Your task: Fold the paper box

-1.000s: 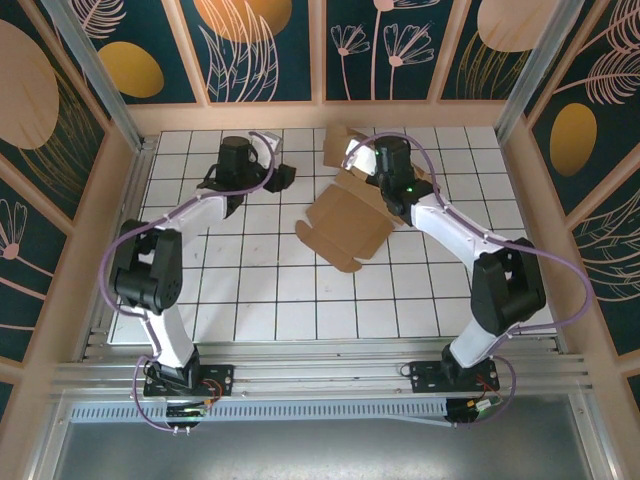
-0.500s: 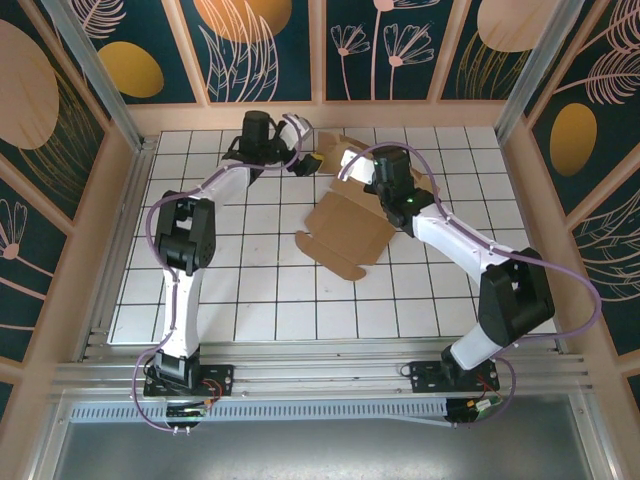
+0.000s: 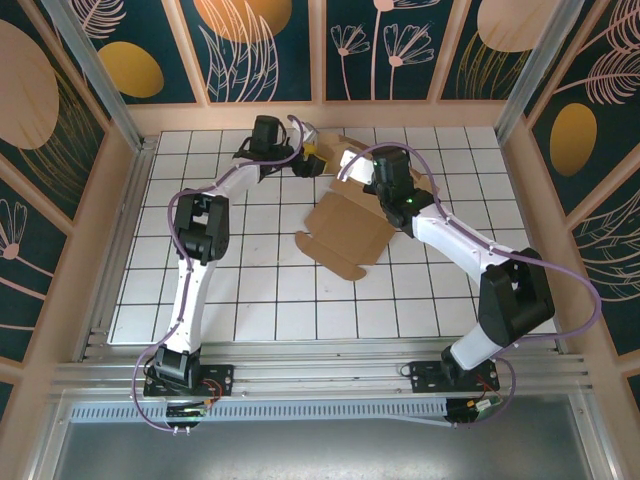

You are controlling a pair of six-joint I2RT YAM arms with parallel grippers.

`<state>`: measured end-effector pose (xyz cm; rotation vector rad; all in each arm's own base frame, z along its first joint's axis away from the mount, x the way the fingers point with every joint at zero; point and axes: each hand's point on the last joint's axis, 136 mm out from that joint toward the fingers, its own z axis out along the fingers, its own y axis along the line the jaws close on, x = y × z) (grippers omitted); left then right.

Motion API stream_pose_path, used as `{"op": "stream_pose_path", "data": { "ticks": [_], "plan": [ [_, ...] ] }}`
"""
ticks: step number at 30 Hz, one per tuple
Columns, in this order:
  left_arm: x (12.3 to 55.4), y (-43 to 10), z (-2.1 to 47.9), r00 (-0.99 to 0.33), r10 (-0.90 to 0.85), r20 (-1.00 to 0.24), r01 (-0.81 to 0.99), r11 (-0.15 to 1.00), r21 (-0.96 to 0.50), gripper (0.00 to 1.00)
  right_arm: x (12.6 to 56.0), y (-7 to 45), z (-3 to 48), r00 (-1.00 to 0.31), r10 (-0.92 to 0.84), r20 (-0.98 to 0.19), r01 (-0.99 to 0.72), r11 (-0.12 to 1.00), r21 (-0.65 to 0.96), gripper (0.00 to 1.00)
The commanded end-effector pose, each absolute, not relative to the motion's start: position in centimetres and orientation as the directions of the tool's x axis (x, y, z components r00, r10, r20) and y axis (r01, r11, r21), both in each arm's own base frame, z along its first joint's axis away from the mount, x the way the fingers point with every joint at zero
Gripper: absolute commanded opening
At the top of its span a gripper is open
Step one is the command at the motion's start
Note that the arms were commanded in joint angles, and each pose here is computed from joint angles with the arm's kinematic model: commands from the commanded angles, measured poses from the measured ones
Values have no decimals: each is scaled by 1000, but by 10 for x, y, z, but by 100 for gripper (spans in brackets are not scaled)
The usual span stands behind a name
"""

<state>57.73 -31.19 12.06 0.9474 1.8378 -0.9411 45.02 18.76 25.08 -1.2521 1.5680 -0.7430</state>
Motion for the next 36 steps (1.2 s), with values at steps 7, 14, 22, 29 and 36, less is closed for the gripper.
{"op": "stream_pose_path", "data": {
  "ticks": [7,14,22,29,36],
  "plan": [
    [566,-313,143,-439,154,-885,844,409,-348,39,450,189,260,-16,-942,-334,-321,321,-891,0],
    [547,-328,150,-460,128,-879,793,504,-342,19,448,195,256,-20,-940,-340,-302,330,-894,0],
    [532,-341,168,-415,118,-902,742,618,-260,5,444,198,247,-31,-936,-349,-296,342,-892,0],
    [524,-337,161,-528,15,-849,622,688,-374,0,437,197,234,-43,-929,-368,-299,364,-882,0],
    [482,-359,167,-580,-79,-811,583,655,-481,0,432,192,225,-65,-914,-400,-287,401,-870,0]
  ]
}}
